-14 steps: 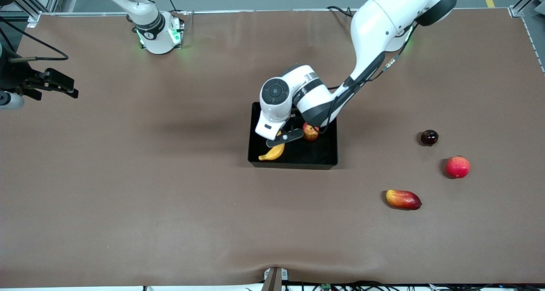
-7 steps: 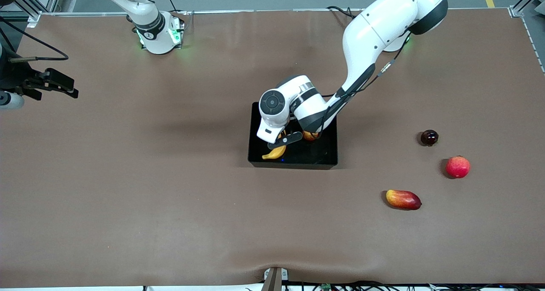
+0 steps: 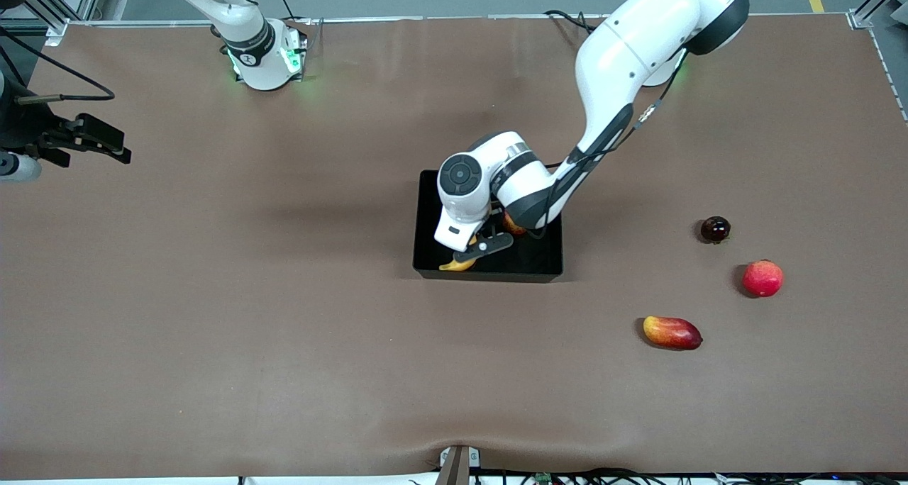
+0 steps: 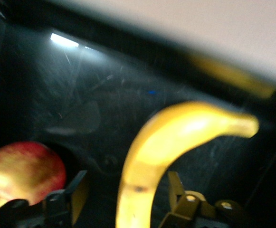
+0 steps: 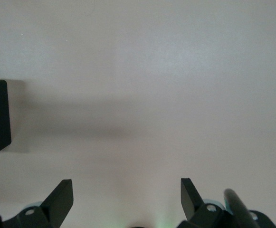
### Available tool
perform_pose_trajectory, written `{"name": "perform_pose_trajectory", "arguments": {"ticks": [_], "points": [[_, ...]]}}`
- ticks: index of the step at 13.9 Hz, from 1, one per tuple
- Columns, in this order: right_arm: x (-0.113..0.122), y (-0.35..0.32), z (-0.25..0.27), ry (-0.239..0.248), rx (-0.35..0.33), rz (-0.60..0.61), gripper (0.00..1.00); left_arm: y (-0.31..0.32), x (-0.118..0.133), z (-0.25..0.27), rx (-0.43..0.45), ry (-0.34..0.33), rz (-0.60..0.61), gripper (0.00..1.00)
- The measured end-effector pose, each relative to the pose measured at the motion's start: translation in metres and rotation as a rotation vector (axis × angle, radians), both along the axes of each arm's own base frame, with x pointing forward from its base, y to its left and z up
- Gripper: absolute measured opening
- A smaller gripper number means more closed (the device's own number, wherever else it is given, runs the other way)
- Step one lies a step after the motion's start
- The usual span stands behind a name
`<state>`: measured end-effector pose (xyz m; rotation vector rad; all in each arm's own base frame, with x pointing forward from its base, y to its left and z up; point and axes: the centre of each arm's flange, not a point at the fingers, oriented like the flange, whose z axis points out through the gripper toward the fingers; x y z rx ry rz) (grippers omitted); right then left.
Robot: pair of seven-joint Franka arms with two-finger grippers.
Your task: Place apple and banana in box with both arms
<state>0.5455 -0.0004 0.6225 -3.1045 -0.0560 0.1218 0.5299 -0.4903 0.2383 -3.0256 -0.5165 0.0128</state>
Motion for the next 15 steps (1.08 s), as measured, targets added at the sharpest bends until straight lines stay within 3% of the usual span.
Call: {"name": "perform_pose_trajectory", "arguments": {"ticks": [2,5,9,12,15], "points": [[0.0,0.002,0.0,0.0,0.0,0.003,1.0,0.027,0.025,0.054,0.015,-0.044,0.011,1.0],[0.0,0.005,0.0,-0.001,0.0,0.008,1.0,0.1,0.06,0.15,0.063,-0.074,-0.036,1.0],[0.0,0.005,0.0,-0.001,0.0,0.01,1.0,0.221,0.094,0.239,0.01,-0.043,-0.045,1.0],[0.0,0.005,0.0,-0.001,0.0,0.01,1.0,0.282,0.098,0.278,0.032,-0.037,-0.083,1.0],[0.0,0.005,0.0,-0.001,0.0,0.01,1.0,0.309,0.084,0.314,0.067,-0.021,-0.154,1.0]]}}
